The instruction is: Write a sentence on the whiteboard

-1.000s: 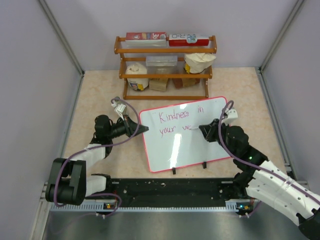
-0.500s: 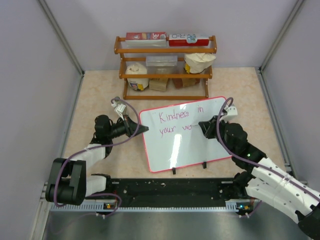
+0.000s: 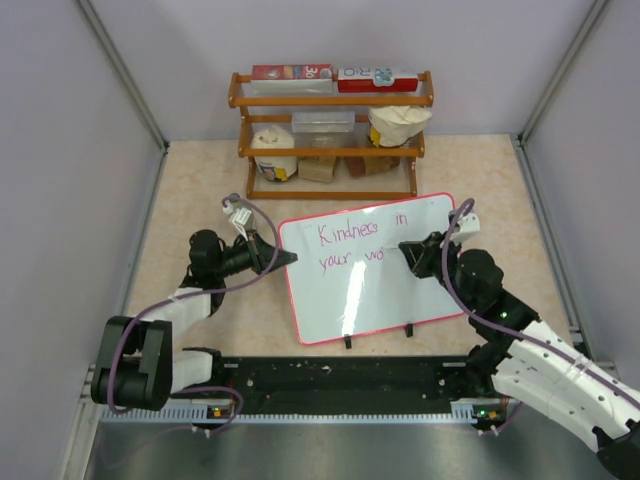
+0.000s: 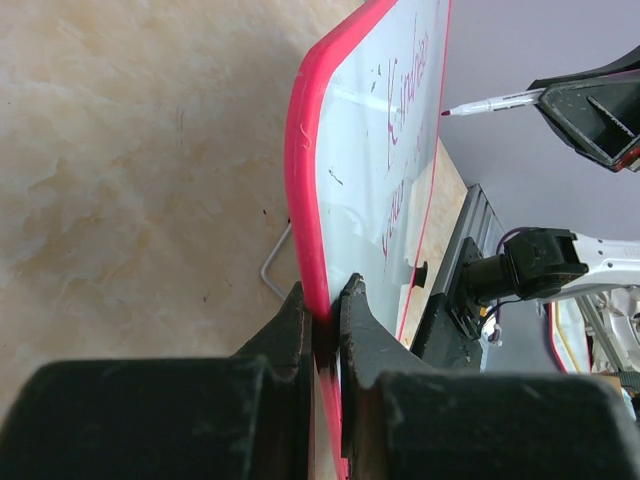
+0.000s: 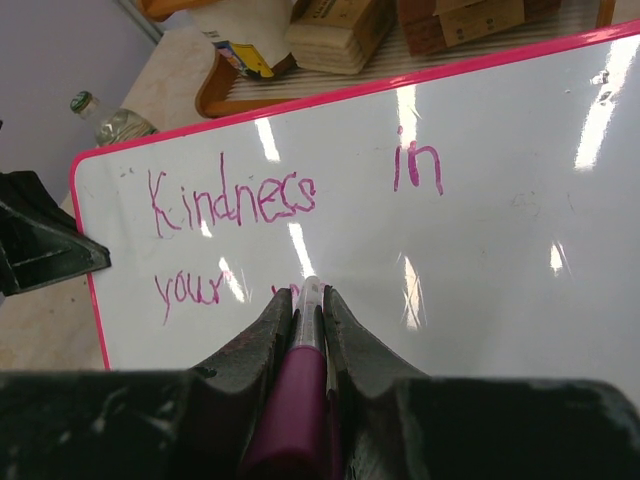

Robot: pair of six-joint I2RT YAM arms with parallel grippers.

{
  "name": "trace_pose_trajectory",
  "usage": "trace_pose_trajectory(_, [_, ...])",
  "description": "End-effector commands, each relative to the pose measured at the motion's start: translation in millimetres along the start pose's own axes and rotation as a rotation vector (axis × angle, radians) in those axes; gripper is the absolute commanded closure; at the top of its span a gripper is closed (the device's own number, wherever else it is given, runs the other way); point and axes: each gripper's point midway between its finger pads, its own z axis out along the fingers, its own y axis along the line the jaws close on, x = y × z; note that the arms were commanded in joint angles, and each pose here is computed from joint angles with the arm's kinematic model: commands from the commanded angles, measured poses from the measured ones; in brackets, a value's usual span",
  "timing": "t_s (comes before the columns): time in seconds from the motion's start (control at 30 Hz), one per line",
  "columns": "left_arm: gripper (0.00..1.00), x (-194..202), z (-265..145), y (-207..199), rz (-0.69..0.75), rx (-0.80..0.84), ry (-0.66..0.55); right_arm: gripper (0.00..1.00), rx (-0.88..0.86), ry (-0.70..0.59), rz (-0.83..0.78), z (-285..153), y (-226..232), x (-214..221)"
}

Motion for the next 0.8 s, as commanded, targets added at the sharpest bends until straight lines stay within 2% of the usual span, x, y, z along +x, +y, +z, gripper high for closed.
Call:
trace_pose_trajectory(0.0, [1.00,0.7,1.0,34.8,0.158,-0.134,-0.034,1.00,0.033,-0.015,-0.009,5.3,-7.8,-3.8])
trace_pose_trajectory(0.77, [1.00,0.7,0.7,35.3,0.158,-0.135,-0.035,1.00,0.086,0.077,0.001,-1.4,-33.3,34.5])
